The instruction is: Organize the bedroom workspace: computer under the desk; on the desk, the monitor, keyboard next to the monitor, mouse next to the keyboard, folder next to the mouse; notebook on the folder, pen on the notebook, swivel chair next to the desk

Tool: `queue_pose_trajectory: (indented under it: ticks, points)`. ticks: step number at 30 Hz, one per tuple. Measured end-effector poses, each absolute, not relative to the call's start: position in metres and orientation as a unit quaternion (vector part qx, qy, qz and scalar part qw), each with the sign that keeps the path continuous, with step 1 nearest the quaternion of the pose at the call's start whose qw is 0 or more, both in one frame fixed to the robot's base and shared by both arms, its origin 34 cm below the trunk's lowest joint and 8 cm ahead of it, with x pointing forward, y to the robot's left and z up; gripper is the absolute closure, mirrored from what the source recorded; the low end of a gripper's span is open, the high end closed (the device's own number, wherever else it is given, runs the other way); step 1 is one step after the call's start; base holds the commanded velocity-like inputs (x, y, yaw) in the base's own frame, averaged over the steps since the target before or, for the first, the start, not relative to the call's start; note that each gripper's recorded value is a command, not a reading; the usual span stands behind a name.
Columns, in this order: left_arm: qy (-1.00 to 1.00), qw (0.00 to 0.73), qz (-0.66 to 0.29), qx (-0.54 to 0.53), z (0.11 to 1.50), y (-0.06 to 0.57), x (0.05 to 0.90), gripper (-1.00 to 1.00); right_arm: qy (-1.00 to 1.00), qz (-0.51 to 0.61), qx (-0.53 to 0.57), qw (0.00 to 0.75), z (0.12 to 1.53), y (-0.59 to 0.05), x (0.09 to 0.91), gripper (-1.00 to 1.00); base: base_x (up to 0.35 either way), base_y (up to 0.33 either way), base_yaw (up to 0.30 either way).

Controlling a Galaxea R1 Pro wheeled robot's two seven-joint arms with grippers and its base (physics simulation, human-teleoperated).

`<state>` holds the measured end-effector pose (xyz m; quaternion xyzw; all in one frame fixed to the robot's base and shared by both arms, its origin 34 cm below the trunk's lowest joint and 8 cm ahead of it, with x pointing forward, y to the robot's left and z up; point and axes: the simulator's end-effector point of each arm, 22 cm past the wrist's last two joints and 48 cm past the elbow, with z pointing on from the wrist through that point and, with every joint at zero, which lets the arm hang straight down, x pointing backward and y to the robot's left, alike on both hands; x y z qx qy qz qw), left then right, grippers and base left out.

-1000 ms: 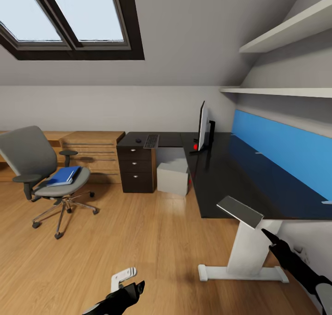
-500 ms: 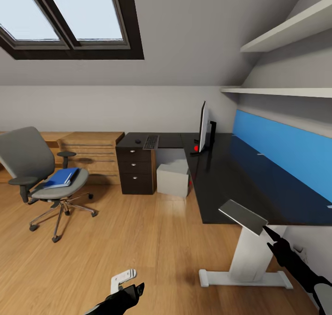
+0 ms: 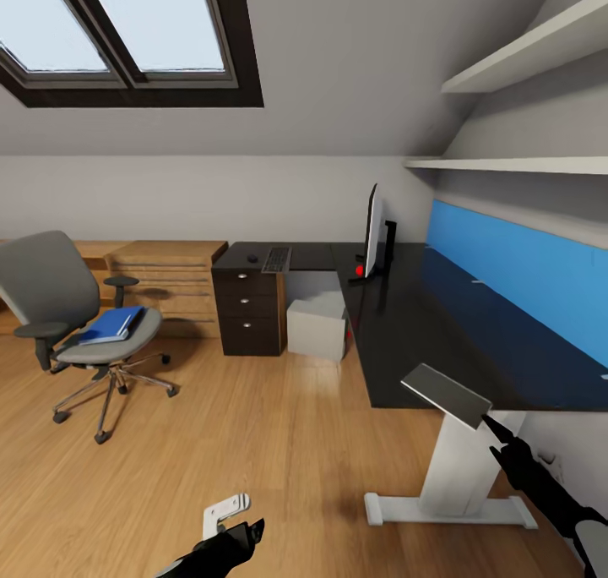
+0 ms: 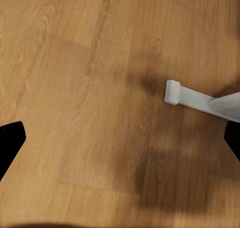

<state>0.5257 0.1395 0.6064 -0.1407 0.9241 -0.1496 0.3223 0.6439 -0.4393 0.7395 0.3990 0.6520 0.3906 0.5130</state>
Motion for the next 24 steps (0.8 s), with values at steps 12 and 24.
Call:
queue_pose_trajectory:
  ticks: [12,24]
  points:
    - [0.924,0.323,-0.152,-0.141,0.593,0.139,0.524,-1.0,0.653,0.39,0.399,0.513,0.726,-0.439,0.642,-1.0,0.008,0.0,0.0]
    - [0.924,0.322,-0.151,-0.142,0.593,0.14,0.524,-1.0,0.653,0.39,0.399,0.513,0.726,-0.439,0.642,-1.0,0.118,0.0,0.0]
